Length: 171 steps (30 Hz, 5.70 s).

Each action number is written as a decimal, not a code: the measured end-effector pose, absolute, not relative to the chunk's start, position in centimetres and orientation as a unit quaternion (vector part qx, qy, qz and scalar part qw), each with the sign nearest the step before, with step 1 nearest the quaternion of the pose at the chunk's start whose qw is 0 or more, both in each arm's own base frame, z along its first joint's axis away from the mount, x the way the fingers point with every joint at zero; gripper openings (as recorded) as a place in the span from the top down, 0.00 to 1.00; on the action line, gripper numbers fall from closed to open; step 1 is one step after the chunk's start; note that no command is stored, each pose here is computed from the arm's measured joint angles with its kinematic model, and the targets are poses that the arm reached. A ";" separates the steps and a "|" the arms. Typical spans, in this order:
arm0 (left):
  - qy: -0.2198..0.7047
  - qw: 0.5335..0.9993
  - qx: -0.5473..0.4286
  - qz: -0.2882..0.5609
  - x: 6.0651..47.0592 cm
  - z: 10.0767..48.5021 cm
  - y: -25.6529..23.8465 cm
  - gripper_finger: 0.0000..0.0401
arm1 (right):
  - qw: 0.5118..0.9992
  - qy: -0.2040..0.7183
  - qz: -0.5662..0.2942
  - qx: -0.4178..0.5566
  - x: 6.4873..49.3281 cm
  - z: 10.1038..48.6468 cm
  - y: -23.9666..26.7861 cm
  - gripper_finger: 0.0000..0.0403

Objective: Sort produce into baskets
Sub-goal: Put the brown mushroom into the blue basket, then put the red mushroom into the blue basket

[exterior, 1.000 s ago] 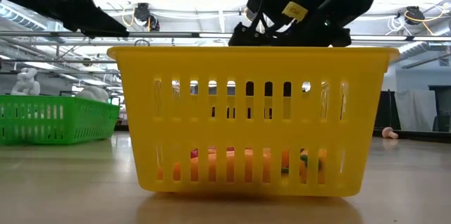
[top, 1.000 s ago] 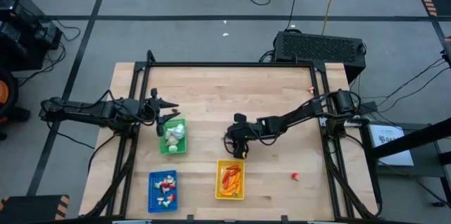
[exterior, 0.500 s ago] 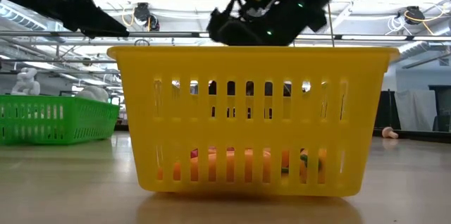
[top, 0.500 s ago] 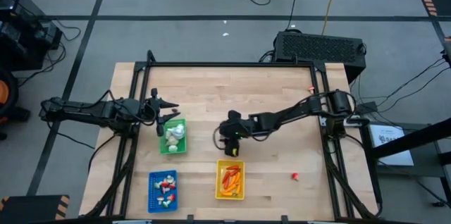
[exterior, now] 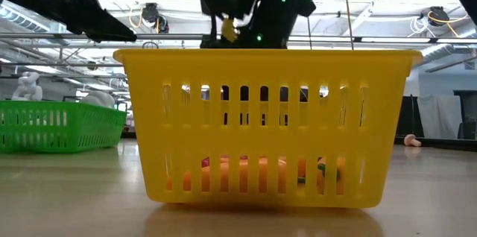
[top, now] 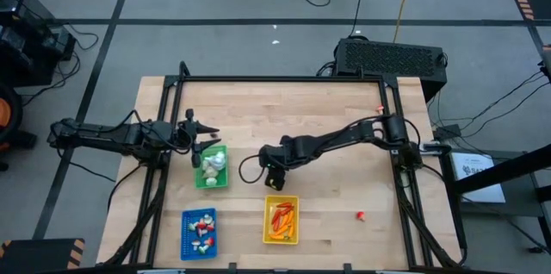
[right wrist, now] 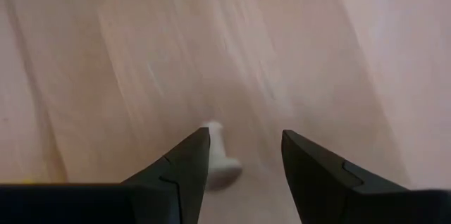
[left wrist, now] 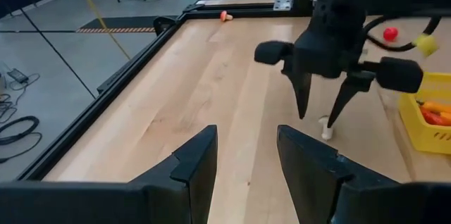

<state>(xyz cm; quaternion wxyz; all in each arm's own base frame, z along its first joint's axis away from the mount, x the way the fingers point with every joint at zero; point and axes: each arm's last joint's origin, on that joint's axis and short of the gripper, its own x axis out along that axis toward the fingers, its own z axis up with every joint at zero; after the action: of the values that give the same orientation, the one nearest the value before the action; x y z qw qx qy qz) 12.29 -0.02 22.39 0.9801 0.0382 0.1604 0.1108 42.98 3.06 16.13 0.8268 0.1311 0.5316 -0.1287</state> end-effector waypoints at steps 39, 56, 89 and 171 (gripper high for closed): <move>0.165 0.980 0.033 0.106 12.3 22.3 -0.1 0.61 | 0.830 0.551 -0.048 0.067 43.3 14.5 4.4 0.85; 0.165 0.979 0.023 0.113 12.3 22.3 0.0 0.61 | 0.979 0.180 0.091 -0.021 49.0 22.6 9.8 0.80; 0.168 0.962 0.004 0.215 12.0 22.0 0.5 0.61 | 0.975 0.105 0.195 0.034 57.4 15.9 19.5 0.79; 0.040 0.977 0.019 0.207 13.6 23.3 0.4 0.61 | 0.575 0.739 -0.191 0.295 21.2 22.9 15.4 0.50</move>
<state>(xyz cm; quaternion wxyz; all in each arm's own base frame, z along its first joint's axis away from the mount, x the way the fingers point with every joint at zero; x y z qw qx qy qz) 13.58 0.38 23.28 0.9774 0.0188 0.0395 0.2067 21.19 15.36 22.94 0.5746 0.2946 0.7392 -0.1913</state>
